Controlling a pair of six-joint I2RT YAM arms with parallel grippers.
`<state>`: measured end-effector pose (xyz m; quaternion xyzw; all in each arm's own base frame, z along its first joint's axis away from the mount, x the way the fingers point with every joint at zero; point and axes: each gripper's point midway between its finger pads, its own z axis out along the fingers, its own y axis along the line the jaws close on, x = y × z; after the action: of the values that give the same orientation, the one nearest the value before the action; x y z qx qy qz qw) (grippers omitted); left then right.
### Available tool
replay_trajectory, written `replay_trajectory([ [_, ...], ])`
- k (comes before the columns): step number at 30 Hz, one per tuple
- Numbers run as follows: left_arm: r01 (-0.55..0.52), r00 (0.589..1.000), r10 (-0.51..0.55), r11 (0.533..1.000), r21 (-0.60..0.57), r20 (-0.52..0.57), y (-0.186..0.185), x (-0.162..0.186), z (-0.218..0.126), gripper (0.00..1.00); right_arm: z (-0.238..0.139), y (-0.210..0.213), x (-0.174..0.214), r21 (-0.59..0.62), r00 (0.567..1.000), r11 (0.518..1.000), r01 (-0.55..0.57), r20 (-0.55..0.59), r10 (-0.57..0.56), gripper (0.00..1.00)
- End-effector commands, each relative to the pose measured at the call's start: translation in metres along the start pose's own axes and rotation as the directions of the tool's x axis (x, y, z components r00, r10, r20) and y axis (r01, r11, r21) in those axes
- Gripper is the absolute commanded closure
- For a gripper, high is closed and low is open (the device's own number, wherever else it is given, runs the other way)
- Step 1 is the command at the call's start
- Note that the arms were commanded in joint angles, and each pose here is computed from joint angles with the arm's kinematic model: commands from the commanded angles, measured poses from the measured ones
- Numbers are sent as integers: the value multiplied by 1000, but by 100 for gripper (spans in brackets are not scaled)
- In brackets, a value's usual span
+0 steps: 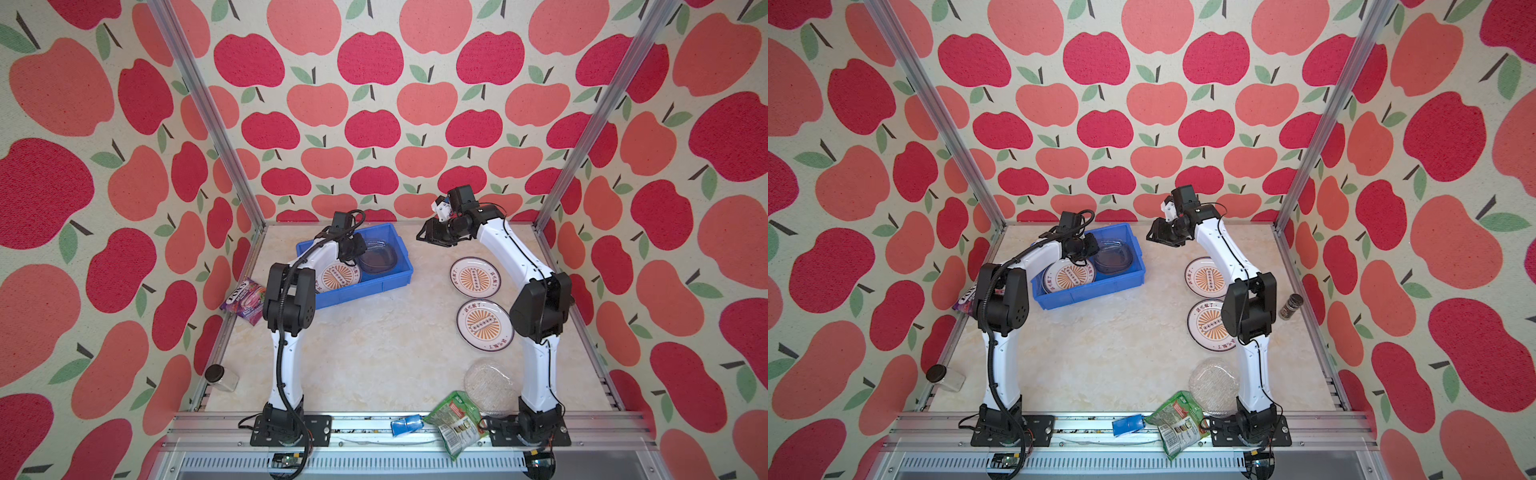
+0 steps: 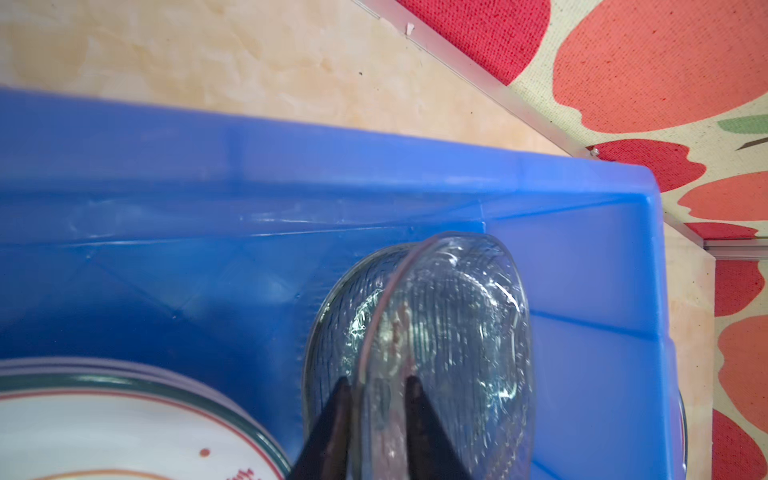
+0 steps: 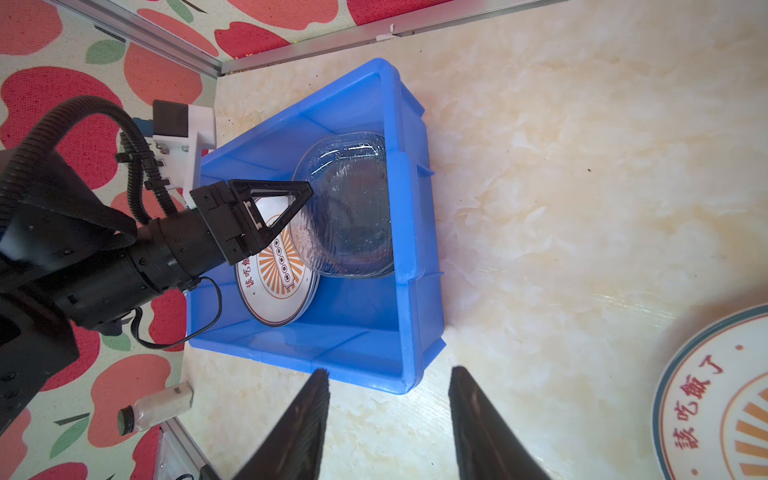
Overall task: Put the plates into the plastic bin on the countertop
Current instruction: 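Withdraw the right gripper from the bin while the left gripper rises, then move the left gripper toward the sunburst plates while the right gripper draws back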
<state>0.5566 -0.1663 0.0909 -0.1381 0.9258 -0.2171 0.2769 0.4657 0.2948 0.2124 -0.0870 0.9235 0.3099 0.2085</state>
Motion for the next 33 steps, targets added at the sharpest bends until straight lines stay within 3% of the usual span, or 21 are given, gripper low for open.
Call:
replay_trajectory([
  [1, -35, 999, 35, 999, -15, 14, -3, -8, -2, 38, -21, 13, -7, -32, 999, 999, 4, 40, -3, 50],
  [9, -80, 995, 79, 997, 11, 57, -26, -27, -23, 31, -28, 18, -10, -33, 998, 999, 14, 55, -12, 50],
  [15, -218, 963, 210, 976, 29, 168, -73, -42, -75, 1, -46, 21, -9, 1, 994, 999, 55, 96, -54, 51],
  [18, -292, 945, 279, 955, 58, 171, -104, -31, -107, 1, -66, 13, -2, 63, 989, 995, 73, 123, -80, 51],
  [21, -374, 924, 358, 920, 121, 134, -136, 0, -135, 1, -89, -5, 14, 107, 986, 993, 54, 153, -70, 51],
  [26, -500, 863, 502, 832, 240, 56, -178, 86, -168, 0, -133, -46, 58, 105, 973, 992, -72, 224, 47, 51],
  [30, -495, 840, 543, 780, 384, -20, -198, 152, -171, 8, -153, -68, 97, 136, 969, 984, -116, 235, 82, 52],
  [33, -448, 831, 549, 756, 477, -91, -207, 203, -154, 14, -160, -76, 118, 139, 964, 980, -143, 244, 106, 52],
])
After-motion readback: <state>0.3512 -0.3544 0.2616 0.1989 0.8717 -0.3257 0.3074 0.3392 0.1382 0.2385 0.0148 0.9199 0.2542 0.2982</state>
